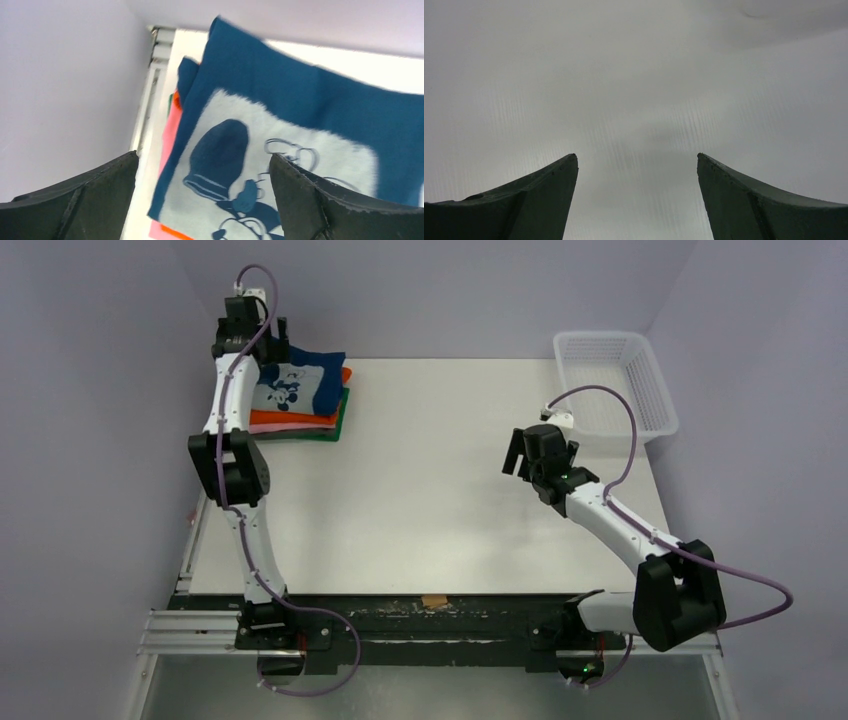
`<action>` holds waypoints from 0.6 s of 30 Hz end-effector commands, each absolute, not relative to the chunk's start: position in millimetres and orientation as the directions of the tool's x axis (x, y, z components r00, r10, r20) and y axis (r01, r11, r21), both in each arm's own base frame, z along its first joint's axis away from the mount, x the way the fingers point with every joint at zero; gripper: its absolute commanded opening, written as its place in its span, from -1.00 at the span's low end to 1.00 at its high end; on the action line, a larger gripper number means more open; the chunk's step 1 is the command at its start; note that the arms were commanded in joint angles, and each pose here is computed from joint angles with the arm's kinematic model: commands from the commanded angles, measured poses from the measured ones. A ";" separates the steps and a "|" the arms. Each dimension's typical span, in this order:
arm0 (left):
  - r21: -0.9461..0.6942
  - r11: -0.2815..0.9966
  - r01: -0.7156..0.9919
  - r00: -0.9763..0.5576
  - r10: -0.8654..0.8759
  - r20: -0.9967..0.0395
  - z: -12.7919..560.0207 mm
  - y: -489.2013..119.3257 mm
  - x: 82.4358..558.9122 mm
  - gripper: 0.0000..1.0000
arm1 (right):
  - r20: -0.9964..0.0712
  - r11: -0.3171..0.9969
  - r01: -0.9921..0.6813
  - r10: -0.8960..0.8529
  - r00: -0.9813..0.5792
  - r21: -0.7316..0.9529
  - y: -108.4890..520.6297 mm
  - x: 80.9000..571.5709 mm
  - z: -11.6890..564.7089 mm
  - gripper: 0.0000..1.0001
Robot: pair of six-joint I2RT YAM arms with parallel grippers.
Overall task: Fold and stack the t-shirts
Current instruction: Put the neatly folded tshirt into the corner of the board with the left arm, then smooth out wrinkles on the folded tshirt
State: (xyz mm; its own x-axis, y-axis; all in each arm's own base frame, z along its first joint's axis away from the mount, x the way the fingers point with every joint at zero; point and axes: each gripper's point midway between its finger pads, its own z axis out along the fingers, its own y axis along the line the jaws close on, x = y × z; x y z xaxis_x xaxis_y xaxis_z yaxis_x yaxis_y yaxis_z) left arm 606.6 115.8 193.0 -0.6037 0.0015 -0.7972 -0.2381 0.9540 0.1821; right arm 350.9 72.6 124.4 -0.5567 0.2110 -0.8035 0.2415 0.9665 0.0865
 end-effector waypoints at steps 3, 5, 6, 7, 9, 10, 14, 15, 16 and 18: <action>-0.106 0.994 -0.036 -0.324 -0.111 -0.940 276.8 59.9 641.4 1.00 | -0.837 0.960 0.262 0.221 -0.500 0.097 70.0 364.2 145.7 0.71; -0.142 0.990 0.000 -0.300 -0.136 -0.944 276.3 53.0 655.6 1.00 | -0.836 0.960 0.263 0.220 -0.503 0.094 70.1 364.2 145.1 0.71; -0.153 0.988 -0.004 -0.294 -0.148 -0.944 272.1 54.9 663.3 1.00 | -0.836 0.960 0.263 0.220 -0.503 0.094 70.2 364.3 145.7 0.71; -0.164 0.986 -0.004 -0.285 -0.158 -0.945 269.0 56.1 670.1 1.00 | -0.836 0.960 0.263 0.220 -0.503 0.094 70.0 364.2 146.1 0.71; -0.194 0.981 0.004 -0.275 -0.185 -0.943 253.0 58.5 683.1 1.00 | -0.838 0.959 0.267 0.219 -0.500 0.091 68.7 364.1 147.2 0.71; -0.215 0.977 0.005 -0.262 -0.206 -0.943 247.6 60.6 688.5 1.00 | -0.839 0.959 0.268 0.219 -0.498 0.091 68.5 364.1 147.6 0.71; -0.317 0.948 -0.013 -0.243 -0.310 -0.919 212.6 73.4 706.9 1.00 | -0.840 0.958 0.272 0.219 -0.497 0.089 68.0 365.3 146.7 0.71; -0.342 0.940 -0.015 -0.246 -0.335 -0.910 204.5 76.3 709.9 1.00 | -0.839 0.959 0.271 0.218 -0.499 0.088 68.6 366.0 146.2 0.71; -0.365 0.931 -0.007 -0.253 -0.355 -0.900 195.7 77.8 712.3 1.00 | -0.837 0.959 0.270 0.215 -0.504 0.083 68.8 366.4 144.8 0.71; -0.396 0.917 -0.049 -0.271 -0.394 -0.878 175.5 87.7 714.8 1.00 | -0.832 0.959 0.274 0.212 -0.512 0.076 68.7 367.3 142.8 0.71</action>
